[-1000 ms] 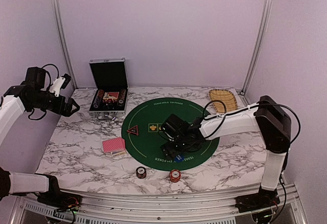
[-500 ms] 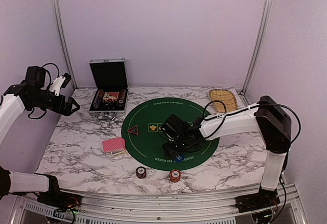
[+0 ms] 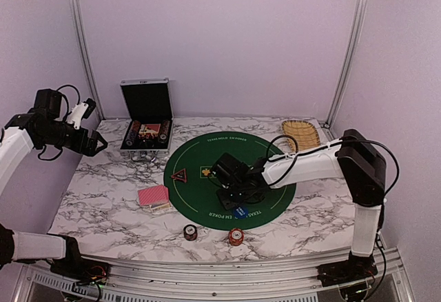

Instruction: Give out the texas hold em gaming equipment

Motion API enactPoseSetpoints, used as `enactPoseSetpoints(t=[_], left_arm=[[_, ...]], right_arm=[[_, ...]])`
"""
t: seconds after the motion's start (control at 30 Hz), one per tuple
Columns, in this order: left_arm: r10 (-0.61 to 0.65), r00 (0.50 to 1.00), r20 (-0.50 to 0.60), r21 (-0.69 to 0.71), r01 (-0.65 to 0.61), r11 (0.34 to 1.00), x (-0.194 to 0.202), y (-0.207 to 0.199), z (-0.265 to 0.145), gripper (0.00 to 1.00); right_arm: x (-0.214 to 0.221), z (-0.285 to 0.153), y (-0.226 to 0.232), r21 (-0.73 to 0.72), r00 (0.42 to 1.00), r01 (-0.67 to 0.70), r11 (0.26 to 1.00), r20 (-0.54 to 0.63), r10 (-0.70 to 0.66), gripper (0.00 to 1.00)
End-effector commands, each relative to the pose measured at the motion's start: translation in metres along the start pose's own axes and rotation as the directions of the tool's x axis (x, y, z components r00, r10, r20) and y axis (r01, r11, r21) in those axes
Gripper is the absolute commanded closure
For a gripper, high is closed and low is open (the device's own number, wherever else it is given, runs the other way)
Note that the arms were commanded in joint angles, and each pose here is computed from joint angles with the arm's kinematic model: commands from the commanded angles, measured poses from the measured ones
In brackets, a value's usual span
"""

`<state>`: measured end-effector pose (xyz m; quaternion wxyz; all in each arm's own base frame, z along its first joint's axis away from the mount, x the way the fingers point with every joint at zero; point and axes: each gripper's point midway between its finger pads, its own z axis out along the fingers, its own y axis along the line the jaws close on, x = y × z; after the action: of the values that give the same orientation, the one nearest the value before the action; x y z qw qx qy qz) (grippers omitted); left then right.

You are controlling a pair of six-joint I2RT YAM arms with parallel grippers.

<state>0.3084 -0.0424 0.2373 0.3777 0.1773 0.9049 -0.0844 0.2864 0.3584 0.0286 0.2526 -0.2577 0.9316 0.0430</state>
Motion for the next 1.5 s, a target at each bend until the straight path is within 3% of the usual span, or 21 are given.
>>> enactPoseSetpoints(t=[0.0, 0.23, 0.37, 0.5, 0.6, 0.77, 1.47], left_arm=[[0.007, 1.000, 0.013, 0.004, -0.007, 1.000, -0.005, -0.003, -0.011, 0.01], [0.012, 1.000, 0.012, 0.000, -0.012, 1.000, -0.005, -0.003, -0.012, 0.01], [0.011, 1.000, 0.008, 0.000, -0.011, 1.000, -0.005, -0.002, -0.011, 0.01], [0.010, 1.000, 0.008, 0.002, -0.010, 1.000, -0.004, -0.002, -0.011, 0.01], [0.010, 1.000, 0.008, 0.003, -0.010, 1.000, -0.004, -0.003, -0.011, 0.01], [0.016, 1.000, 0.010, 0.001, -0.016, 1.000, -0.005, -0.003, -0.012, 0.01], [0.026, 0.999, 0.018, -0.002, -0.026, 1.000, -0.007, -0.003, -0.015, 0.01]], right_arm=[[-0.004, 0.012, -0.018, 0.077, 0.999, -0.033, 0.996, 0.002, 0.033, 0.58], [-0.012, 0.012, -0.031, 0.106, 0.999, -0.045, 0.993, 0.023, 0.042, 0.59], [-0.018, 0.006, -0.033, 0.101, 0.998, -0.051, 0.994, 0.034, 0.048, 0.42], [-0.019, -0.005, -0.036, 0.102, 0.996, -0.081, 0.991, 0.043, 0.077, 0.41], [-0.011, -0.009, -0.038, 0.098, 0.994, -0.106, 0.989, 0.033, 0.103, 0.45], [0.006, -0.010, -0.039, 0.086, 0.989, -0.148, 0.985, 0.009, 0.148, 0.61], [-0.002, 0.010, -0.049, 0.143, 0.973, -0.228, 0.963, 0.006, 0.229, 0.75]])
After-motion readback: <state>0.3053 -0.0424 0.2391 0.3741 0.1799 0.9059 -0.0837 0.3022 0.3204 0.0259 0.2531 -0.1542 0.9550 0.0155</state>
